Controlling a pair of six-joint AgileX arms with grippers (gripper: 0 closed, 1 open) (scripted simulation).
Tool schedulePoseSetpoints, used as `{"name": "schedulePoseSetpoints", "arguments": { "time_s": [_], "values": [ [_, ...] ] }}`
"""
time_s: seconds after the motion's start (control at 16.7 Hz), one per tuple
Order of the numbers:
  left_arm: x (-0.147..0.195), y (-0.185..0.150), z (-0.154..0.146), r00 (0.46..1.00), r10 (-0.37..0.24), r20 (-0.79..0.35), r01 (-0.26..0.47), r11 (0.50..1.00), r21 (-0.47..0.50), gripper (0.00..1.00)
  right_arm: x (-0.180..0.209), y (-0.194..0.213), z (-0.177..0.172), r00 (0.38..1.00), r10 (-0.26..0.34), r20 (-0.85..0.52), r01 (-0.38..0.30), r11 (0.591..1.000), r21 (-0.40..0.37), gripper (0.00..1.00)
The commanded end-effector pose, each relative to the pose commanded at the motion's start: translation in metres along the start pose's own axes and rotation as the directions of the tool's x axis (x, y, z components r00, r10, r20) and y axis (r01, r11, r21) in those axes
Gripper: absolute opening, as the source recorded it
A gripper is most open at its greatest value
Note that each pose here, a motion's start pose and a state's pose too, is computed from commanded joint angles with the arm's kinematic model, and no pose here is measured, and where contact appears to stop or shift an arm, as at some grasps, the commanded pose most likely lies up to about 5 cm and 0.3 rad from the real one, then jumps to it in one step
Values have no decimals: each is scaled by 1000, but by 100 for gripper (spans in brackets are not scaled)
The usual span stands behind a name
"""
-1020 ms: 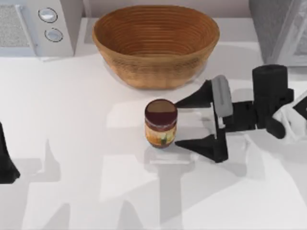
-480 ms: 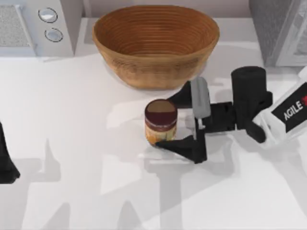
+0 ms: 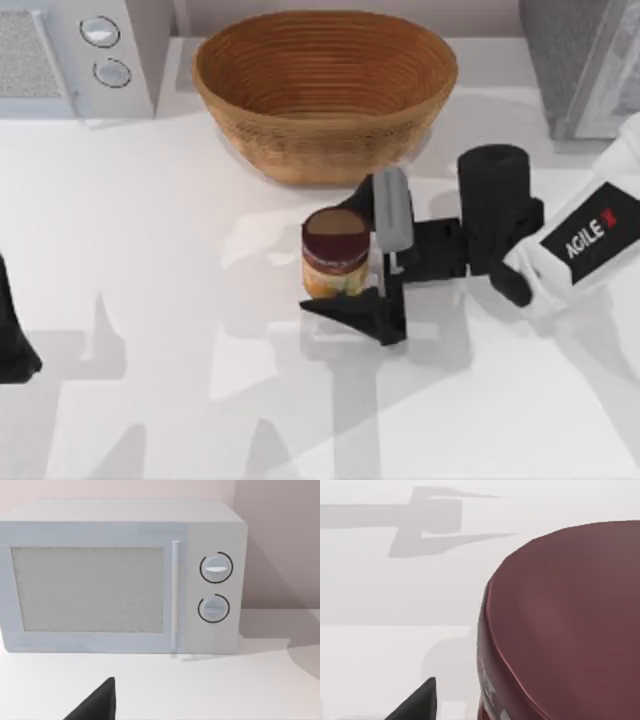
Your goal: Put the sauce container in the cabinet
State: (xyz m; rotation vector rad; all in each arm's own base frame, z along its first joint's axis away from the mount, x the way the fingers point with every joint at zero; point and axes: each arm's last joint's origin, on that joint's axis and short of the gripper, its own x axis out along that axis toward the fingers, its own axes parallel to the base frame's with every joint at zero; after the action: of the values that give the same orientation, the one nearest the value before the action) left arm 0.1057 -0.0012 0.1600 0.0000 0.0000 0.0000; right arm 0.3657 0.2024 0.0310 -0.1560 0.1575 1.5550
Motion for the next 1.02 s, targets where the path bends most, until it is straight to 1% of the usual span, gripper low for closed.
{"name": "schedulePoseSetpoints", "arguments": {
  "time_s": [0.72, 0.78, 1.02],
  "values": [
    [0, 0, 0, 1000, 0, 0, 0, 1000, 0, 100, 0, 0, 0, 1000, 0, 0, 0, 1000, 0, 2],
    [0, 0, 0, 1000, 0, 0, 0, 1000, 0, 100, 0, 0, 0, 1000, 0, 0, 0, 1000, 0, 0],
    [0, 0, 0, 1000, 0, 0, 0, 1000, 0, 100, 0, 0, 0, 1000, 0, 0, 0, 1000, 0, 0]
  ]
}}
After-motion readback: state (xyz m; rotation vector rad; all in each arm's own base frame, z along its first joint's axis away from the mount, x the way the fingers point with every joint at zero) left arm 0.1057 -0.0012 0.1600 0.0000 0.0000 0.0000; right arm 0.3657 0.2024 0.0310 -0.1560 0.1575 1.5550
